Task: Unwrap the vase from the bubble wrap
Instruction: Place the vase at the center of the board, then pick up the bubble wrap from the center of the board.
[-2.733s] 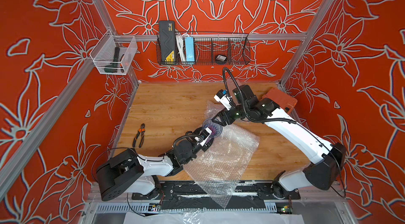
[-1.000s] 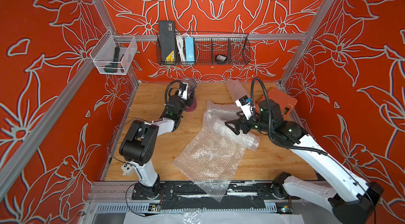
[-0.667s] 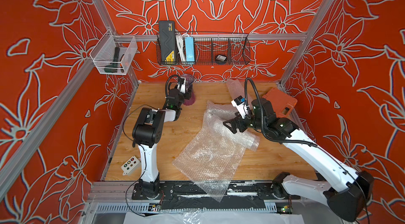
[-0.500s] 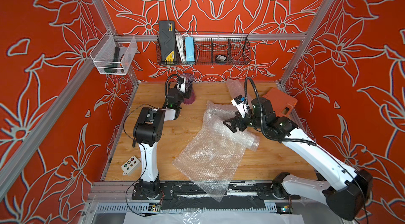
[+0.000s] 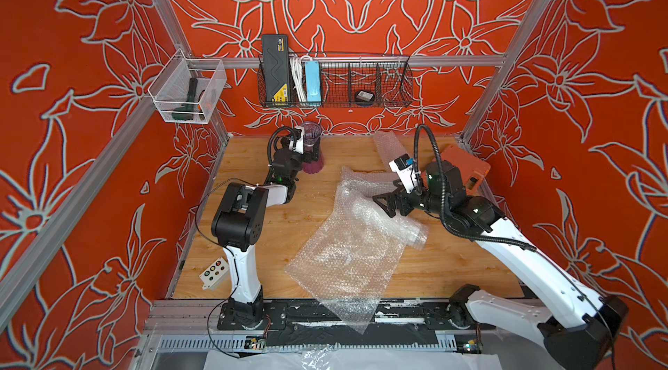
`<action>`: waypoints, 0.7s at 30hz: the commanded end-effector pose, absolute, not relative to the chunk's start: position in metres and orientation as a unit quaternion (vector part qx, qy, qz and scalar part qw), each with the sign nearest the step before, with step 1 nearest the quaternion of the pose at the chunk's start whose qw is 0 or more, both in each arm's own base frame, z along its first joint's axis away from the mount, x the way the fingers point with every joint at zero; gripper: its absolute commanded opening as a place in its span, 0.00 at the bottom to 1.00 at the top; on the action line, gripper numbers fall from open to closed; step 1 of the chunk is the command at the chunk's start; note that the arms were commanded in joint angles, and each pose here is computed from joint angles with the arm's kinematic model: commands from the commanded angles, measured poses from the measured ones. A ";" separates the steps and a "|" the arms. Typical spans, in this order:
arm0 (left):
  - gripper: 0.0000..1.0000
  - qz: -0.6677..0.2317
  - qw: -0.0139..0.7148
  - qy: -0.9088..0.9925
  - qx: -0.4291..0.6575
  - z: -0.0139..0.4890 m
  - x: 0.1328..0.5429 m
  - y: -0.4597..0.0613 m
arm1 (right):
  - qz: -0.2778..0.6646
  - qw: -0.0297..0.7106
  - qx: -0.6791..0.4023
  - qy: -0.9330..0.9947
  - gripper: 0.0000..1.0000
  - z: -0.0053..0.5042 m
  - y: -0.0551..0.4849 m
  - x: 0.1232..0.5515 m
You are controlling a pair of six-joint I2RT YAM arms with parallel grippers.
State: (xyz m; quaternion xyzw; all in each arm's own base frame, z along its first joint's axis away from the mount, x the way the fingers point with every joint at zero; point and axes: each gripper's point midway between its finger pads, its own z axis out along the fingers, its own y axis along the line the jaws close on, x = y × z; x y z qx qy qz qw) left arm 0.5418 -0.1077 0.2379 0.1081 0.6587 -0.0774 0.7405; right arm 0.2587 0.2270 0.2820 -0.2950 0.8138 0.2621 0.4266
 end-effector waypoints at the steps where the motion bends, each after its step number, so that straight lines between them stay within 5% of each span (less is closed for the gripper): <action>1: 0.98 -0.083 0.766 0.629 0.104 0.268 0.519 -0.110 | 0.260 0.447 -0.292 0.804 0.98 0.299 0.222 0.257; 21: 0.98 -0.097 0.719 0.683 0.081 0.241 0.446 -0.120 | 0.232 0.481 -0.279 0.798 0.98 0.328 0.189 0.231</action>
